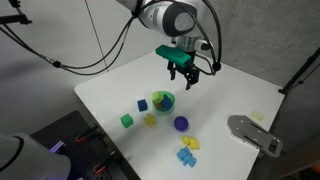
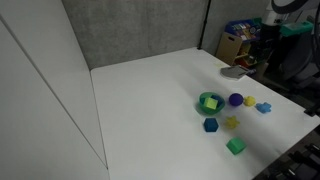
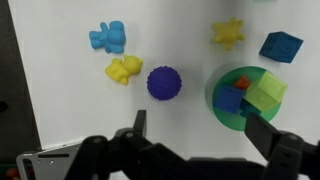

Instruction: Remove the yellow object from the bowl

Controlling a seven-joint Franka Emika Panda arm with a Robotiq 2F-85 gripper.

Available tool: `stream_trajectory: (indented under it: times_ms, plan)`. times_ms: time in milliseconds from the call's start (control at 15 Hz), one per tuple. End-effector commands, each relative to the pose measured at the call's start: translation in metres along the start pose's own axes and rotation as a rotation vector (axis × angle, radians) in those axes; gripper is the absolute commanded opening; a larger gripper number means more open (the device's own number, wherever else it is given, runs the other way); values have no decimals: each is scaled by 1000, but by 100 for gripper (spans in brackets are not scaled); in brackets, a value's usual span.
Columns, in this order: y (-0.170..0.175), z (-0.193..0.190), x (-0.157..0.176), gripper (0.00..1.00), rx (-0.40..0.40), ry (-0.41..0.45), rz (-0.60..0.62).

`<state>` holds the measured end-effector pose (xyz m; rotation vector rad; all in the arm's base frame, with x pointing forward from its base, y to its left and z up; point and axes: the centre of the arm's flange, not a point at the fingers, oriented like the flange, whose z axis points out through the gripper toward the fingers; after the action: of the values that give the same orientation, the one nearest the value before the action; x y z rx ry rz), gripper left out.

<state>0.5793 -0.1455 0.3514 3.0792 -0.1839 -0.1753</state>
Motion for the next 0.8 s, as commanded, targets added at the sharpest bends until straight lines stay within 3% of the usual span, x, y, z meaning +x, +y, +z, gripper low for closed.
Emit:
stream_trajectory:
  times_ms: [0, 333, 733]
  plan:
    - [-30, -31, -46, 100, 19, -5, -33]
    - [-58, -63, -99, 100, 47, -21, -105]
    - [-66, -109, -153, 100, 100, -62, -184]
